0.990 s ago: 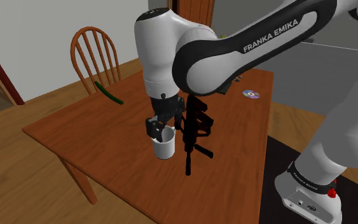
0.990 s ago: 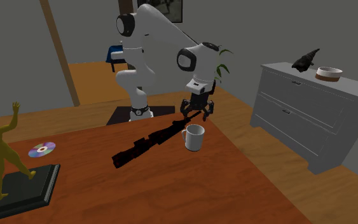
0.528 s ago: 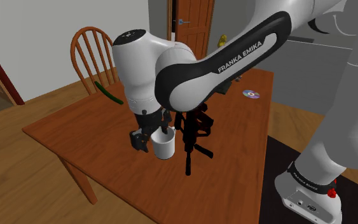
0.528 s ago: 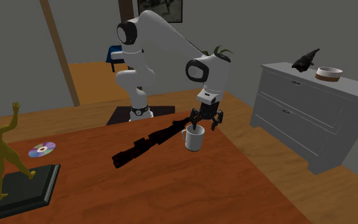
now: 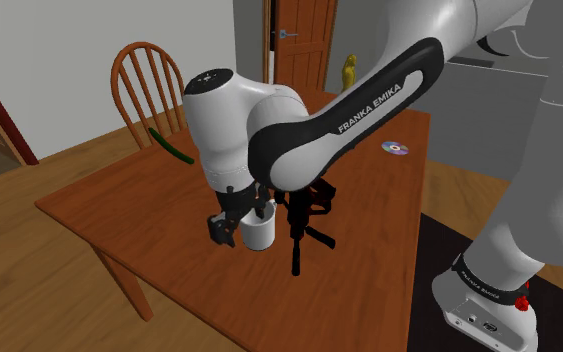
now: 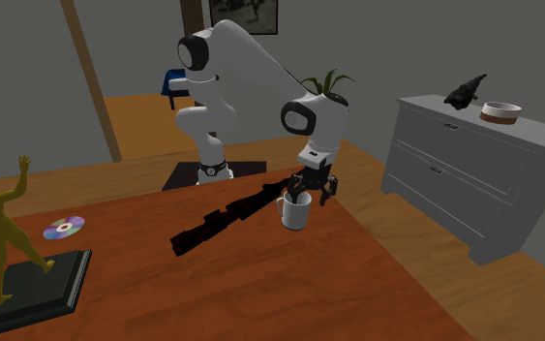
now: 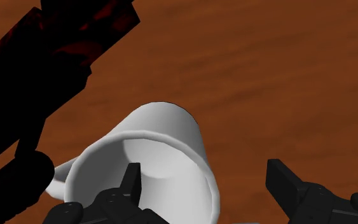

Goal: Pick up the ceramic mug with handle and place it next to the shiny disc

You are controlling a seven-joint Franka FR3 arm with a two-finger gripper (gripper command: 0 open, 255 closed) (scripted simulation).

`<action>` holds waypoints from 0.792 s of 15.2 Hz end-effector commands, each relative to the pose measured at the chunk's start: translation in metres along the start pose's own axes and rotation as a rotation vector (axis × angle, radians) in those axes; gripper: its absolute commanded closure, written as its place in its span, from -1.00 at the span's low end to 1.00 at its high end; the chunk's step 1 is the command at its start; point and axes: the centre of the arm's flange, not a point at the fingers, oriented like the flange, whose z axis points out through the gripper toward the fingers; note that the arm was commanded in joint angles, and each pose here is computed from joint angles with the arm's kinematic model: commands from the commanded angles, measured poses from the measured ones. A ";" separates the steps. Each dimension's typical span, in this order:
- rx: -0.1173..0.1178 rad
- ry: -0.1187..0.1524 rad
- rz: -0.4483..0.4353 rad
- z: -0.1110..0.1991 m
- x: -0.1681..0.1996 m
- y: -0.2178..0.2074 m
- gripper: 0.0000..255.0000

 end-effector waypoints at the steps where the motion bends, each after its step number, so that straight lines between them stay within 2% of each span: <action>1: 0.000 0.000 0.000 0.000 0.000 0.000 -1.00; 4: 0.000 0.000 0.000 0.000 0.000 0.000 -1.00; 5: 0.000 0.000 0.000 0.000 0.000 0.000 1.00; 12: 0.000 0.000 0.000 0.000 0.000 0.000 1.00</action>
